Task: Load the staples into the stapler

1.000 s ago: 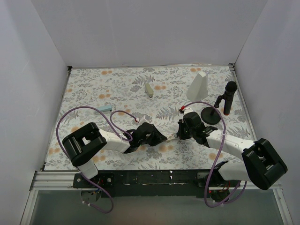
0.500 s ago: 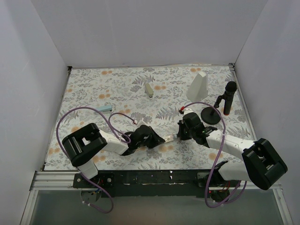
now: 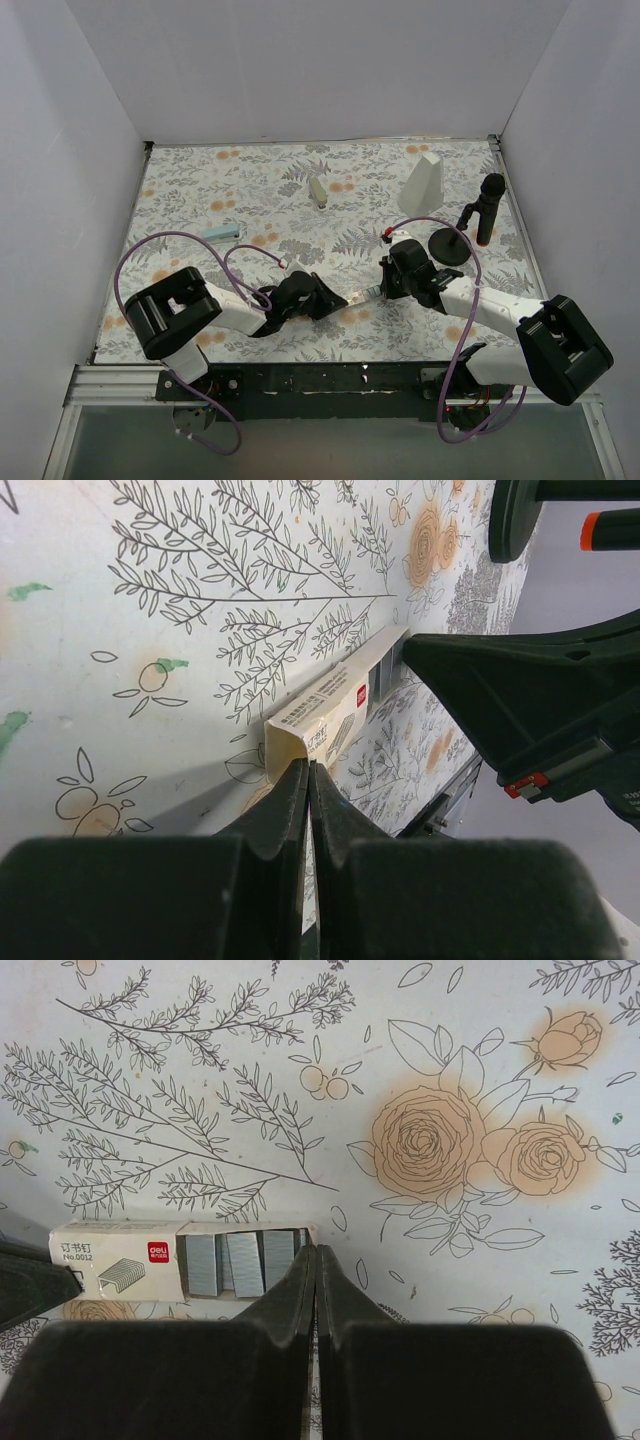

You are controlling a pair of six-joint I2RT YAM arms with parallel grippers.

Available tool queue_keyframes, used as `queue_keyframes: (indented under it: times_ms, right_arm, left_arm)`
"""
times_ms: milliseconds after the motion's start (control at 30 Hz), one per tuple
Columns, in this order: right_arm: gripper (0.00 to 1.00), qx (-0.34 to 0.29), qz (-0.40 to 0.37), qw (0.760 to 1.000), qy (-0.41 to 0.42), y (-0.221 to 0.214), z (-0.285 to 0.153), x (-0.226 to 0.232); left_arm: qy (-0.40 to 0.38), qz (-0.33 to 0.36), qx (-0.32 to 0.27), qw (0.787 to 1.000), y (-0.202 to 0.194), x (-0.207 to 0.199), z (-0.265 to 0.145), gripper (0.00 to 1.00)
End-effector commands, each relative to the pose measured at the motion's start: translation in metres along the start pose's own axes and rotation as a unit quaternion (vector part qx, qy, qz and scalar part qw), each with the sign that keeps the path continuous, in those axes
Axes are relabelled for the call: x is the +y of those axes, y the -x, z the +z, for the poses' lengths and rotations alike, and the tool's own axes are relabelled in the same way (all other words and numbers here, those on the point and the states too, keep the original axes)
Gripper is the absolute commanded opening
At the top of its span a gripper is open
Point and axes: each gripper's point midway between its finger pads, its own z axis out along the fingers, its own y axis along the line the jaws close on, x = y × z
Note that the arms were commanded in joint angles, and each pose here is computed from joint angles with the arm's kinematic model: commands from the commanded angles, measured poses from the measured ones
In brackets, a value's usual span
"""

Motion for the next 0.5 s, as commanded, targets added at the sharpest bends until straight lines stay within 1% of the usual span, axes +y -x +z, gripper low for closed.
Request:
queue_keyframes:
  times_ms: [0,233,300,367,400,433,467]
  right_arm:
    - [0.01,-0.023,-0.013,1.000,-0.011,0.0189,-0.0047,-0.0007]
    - [0.01,-0.026,-0.024,0.999,-0.011,0.0208,-0.0061,-0.0015]
    - [0.01,-0.026,-0.025,0.999,-0.007,0.0213,-0.0060,0.0003]
    - [0.07,-0.025,-0.026,0.999,-0.003,0.0212,-0.0063,0.0014]
    - [0.11,-0.024,-0.028,0.999,-0.001,0.0212,-0.0065,0.0023]
    - [0.17,-0.027,-0.028,0.999,0.001,0.0228,-0.0077,0.0031]
    - [0.19,-0.028,-0.029,0.999,0.002,0.0233,-0.0085,0.0035]
  left_arm:
    - [-0.016,-0.026,-0.004,1.000,0.0024,-0.0096,-0.0111,0.00]
    - [-0.016,-0.024,-0.001,1.000,0.0019,-0.0093,-0.0121,0.00]
    - [-0.016,-0.023,0.000,1.000,0.0014,-0.0095,-0.0118,0.08]
    - [-0.017,-0.023,0.001,1.000,0.0008,-0.0096,-0.0126,0.19]
    - [-0.018,-0.024,-0.003,1.000,0.0028,-0.0107,-0.0132,0.29]
    - [-0.017,-0.025,-0.005,1.000,0.0035,-0.0098,-0.0137,0.33]
    - [-0.021,-0.025,-0.008,0.999,0.0043,-0.0122,-0.0160,0.37]
